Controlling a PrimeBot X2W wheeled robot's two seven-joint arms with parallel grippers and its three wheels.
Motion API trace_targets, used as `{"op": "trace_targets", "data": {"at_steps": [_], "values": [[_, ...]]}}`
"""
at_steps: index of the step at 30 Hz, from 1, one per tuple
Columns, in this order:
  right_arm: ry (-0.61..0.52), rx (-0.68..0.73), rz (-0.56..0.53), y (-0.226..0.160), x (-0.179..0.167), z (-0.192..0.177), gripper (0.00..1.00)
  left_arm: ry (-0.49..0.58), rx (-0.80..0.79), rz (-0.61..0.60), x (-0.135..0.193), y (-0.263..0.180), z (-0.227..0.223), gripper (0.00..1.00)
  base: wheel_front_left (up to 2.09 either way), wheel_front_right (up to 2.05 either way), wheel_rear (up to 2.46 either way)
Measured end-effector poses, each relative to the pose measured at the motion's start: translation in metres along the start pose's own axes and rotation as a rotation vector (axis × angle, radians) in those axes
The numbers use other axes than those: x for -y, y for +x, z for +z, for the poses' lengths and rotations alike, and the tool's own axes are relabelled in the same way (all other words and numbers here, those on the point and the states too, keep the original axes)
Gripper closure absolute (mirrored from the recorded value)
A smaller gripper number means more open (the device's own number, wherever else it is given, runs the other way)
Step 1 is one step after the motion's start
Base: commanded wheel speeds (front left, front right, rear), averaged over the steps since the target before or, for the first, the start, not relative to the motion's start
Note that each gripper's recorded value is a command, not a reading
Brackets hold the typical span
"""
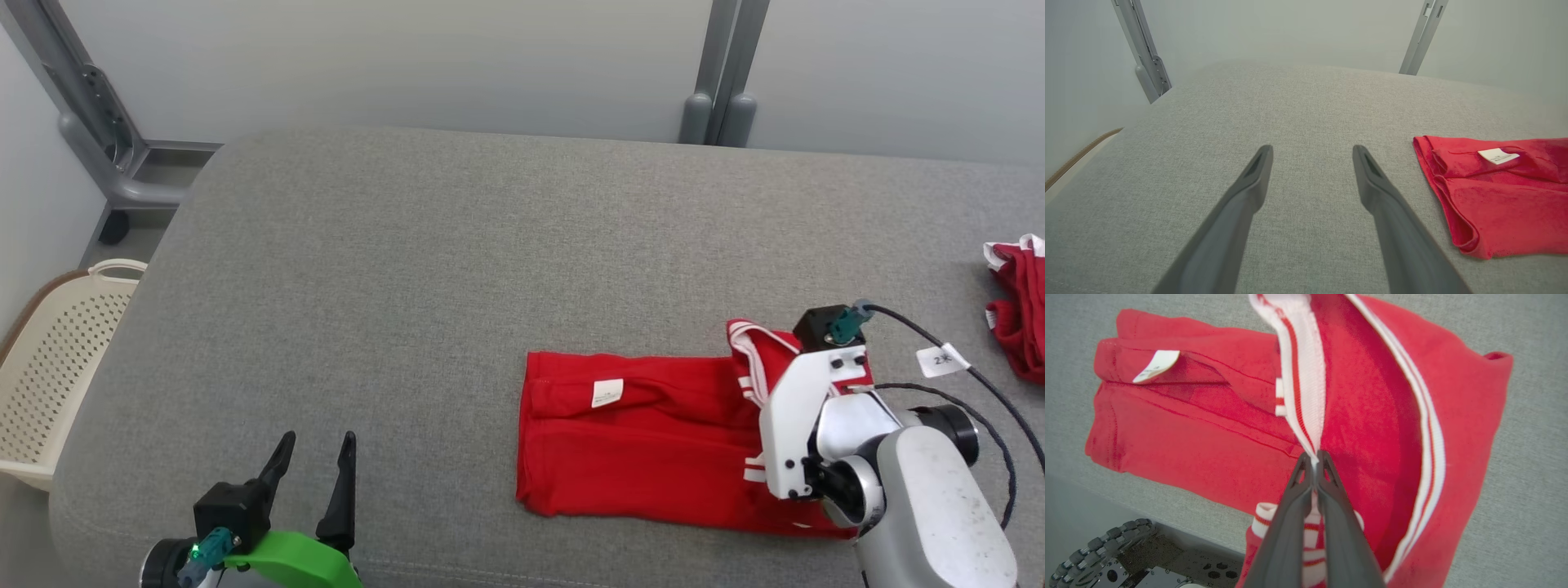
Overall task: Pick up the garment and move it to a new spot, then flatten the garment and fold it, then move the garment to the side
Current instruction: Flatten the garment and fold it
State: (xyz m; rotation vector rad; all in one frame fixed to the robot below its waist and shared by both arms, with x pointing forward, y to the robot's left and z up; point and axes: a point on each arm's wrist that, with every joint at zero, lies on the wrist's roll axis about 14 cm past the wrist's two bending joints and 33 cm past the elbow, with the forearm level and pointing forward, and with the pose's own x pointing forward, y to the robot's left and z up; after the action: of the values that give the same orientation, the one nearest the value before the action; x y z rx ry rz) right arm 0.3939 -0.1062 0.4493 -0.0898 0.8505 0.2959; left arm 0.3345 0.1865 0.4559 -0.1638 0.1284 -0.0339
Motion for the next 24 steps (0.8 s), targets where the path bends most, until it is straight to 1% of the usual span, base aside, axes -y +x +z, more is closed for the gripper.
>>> {"op": "trace_targets", "data": {"at_steps": [3, 4, 11, 16, 24], "values": [[-0.027, -0.013, 0.048, 0.008, -0.017, 0.000, 1.00, 0.000, -0.001, 0.001, 0.000, -0.002, -0.001, 0.00, 0.00, 0.00, 0.00], [-0.027, -0.013, 0.048, 0.008, -0.017, 0.000, 1.00, 0.000, -0.001, 0.001, 0.000, -0.002, -0.001, 0.00, 0.00, 0.00, 0.00], [-0.076, -0.024, 0.194, 0.026, -0.065, 0.009, 1.00, -0.003, -0.002, 0.018, -0.006, -0.004, 0.000, 0.00, 0.00, 0.00, 0.00], [-0.106, -0.014, 0.258, 0.036, -0.087, 0.020, 1.00, -0.010, 0.002, 0.022, -0.006, -0.003, 0.001, 0.00, 0.00, 0.00, 0.00], [-0.155, -0.040, 0.336, 0.051, -0.118, 0.020, 1.00, -0.017, 0.000, 0.045, -0.011, -0.004, -0.001, 0.00, 0.00, 0.00, 0.00]]}}
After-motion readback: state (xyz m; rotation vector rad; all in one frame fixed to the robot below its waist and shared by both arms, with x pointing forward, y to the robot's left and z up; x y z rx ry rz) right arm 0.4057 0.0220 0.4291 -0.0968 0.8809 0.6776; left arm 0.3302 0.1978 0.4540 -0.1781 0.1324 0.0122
